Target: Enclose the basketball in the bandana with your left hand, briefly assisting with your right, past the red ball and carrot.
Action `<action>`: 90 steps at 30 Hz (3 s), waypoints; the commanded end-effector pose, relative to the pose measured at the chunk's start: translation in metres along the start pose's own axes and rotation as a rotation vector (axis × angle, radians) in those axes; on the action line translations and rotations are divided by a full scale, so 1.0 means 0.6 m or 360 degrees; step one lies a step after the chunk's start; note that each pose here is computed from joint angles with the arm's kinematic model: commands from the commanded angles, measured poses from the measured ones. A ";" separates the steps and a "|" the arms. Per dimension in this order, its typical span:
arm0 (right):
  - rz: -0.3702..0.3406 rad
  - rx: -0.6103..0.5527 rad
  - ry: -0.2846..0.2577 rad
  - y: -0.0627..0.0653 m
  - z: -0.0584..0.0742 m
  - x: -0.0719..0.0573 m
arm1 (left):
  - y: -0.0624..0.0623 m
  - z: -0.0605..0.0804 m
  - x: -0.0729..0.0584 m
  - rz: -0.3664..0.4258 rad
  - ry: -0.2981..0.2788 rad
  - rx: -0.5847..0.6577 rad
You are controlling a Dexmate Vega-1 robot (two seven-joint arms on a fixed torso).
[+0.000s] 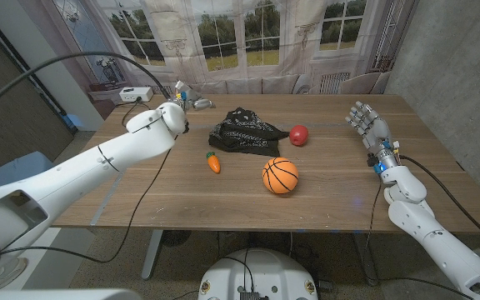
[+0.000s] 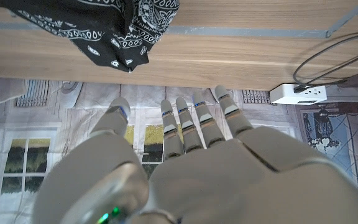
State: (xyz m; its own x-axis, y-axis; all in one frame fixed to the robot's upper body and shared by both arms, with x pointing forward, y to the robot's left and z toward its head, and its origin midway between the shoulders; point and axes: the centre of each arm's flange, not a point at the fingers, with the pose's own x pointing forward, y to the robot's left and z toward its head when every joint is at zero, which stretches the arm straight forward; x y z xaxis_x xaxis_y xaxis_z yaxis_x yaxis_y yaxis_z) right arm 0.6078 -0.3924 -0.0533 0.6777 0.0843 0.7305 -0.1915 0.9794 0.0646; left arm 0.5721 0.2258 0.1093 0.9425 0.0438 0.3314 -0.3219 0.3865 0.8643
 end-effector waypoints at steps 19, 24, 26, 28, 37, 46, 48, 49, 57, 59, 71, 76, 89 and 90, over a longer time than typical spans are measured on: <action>-0.0022 0.0066 -0.0100 0.011 0.012 -0.030 | 0.085 0.068 0.047 -0.0364 0.0081 0.0475; -0.0066 0.0067 -0.0103 0.006 0.005 -0.046 | 0.081 0.087 0.055 -0.0420 0.0134 0.0653; -0.0083 0.0069 -0.0109 0.004 0.003 -0.051 | 0.078 0.092 0.058 -0.0434 0.0146 0.0689; -0.0098 0.0089 -0.0121 0.001 0.001 -0.054 | 0.076 0.095 0.060 -0.0436 0.0155 0.0706; -0.0114 0.0089 -0.0131 0.001 0.000 -0.056 | 0.073 0.104 0.073 -0.0440 0.0155 0.0776; -0.0123 0.0089 -0.0130 0.001 -0.004 -0.057 | 0.045 0.117 0.093 -0.0509 0.0106 0.0805; -0.0129 0.0085 -0.0128 0.001 -0.005 -0.057 | 0.038 0.125 0.098 -0.0523 0.0089 0.0833; -0.0133 0.0083 -0.0127 0.001 -0.006 -0.057 | 0.036 0.127 0.100 -0.0549 0.0090 0.0839; -0.0141 0.0092 -0.0125 0.001 -0.012 -0.057 | 0.017 0.142 0.119 -0.0671 0.0071 0.0881; -0.0143 0.0099 -0.0129 0.000 -0.011 -0.057 | 0.014 0.147 0.122 -0.0669 0.0061 0.0904; -0.0150 0.0086 -0.0134 -0.007 -0.012 -0.049 | -0.020 0.172 0.133 -0.0754 0.0007 0.0978; -0.0151 0.0083 -0.0120 -0.011 -0.015 -0.046 | -0.031 0.183 0.134 -0.0742 0.0001 0.1035; -0.0148 0.0094 -0.0123 -0.014 -0.019 -0.037 | -0.064 0.202 0.154 -0.0760 0.0026 0.1159; -0.0155 0.0084 -0.0125 -0.014 -0.018 -0.036 | -0.066 0.201 0.156 -0.0786 0.0028 0.1157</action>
State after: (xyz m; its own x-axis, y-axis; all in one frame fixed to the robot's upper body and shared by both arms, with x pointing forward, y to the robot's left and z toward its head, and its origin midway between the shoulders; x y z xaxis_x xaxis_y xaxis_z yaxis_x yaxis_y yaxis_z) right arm 0.5981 -0.4001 -0.0806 0.6393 -0.0259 0.7685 -0.1680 0.9706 0.1724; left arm 0.6491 0.1150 0.1595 0.9941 0.0211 -0.1061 0.1079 -0.2707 0.9566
